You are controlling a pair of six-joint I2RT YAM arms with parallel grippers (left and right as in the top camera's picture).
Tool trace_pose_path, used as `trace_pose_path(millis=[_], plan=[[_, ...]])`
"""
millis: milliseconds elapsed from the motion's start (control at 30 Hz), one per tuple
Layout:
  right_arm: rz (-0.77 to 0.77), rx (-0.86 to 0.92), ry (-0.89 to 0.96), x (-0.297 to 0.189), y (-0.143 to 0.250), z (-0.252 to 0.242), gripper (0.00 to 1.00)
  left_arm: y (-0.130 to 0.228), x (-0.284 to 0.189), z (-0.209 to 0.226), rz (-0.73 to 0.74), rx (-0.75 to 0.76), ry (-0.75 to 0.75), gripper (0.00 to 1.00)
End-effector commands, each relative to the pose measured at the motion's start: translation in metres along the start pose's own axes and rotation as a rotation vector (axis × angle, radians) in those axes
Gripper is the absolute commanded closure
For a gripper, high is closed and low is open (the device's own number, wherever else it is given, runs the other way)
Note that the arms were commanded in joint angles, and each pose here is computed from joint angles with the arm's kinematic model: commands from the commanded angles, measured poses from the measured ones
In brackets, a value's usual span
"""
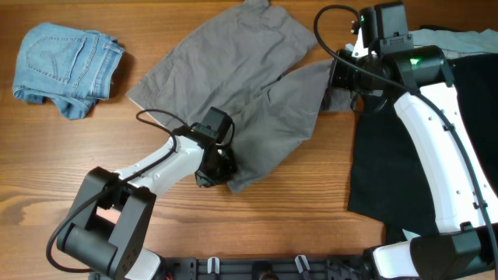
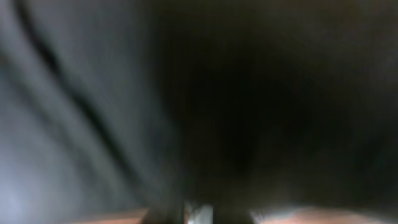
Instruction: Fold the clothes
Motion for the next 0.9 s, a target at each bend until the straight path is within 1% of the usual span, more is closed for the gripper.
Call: trace_pose_path(millis=[0, 67, 200, 233, 300, 433, 633, 700, 867], plan=[[0.012, 0.017, -0.002, 0.002, 0.000, 0.000, 0.96, -0.010, 0.015, 0.034, -0.092, -0.006, -0.233, 0.96], [0.012, 0.017, -0.002, 0.002, 0.000, 0.000, 0.96, -0.012, 0.013, 0.037, -0.086, -0.027, -0.226, 0.96], [0.015, 0.013, 0.001, 0.002, 0.001, 0.000, 0.96, -0.012, -0.004, 0.046, -0.016, -0.116, -0.151, 0.96], [0.016, 0.009, 0.002, 0.002, 0.001, -0.001, 0.96, -0.009, -0.019, 0.050, 0.005, -0.161, -0.110, 0.96], [0.013, -0.013, 0.001, 0.002, 0.000, 0.000, 0.96, -0.005, -0.037, 0.052, 0.006, -0.165, -0.062, 0.96], [0.012, -0.035, 0.019, 0.002, 0.001, -0.002, 0.96, 0.012, -0.079, 0.057, -0.056, -0.167, -0.018, 0.96], [0.082, -0.034, 0.078, 0.000, 0.014, -0.012, 0.96, 0.057, -0.136, 0.070, -0.169, -0.213, 0.038, 0.96], [0.117, -0.033, 0.103, -0.002, 0.020, -0.016, 0.96, 0.072, -0.149, 0.073, -0.207, -0.217, 0.057, 0.96], [0.247, -0.023, 0.139, -0.016, 0.046, -0.025, 0.96, 0.105, -0.169, 0.086, -0.291, -0.305, 0.058, 0.96]])
Point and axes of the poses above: each gripper's point midway between its finger pads, its own x axis out along the fingers, its own z axis along the line the jaws close on, y = z × x, the point moved 7 cm from there along -x, back along the fingers, and after that the axes turned 5 degrees about x, right-handed, at the moved point
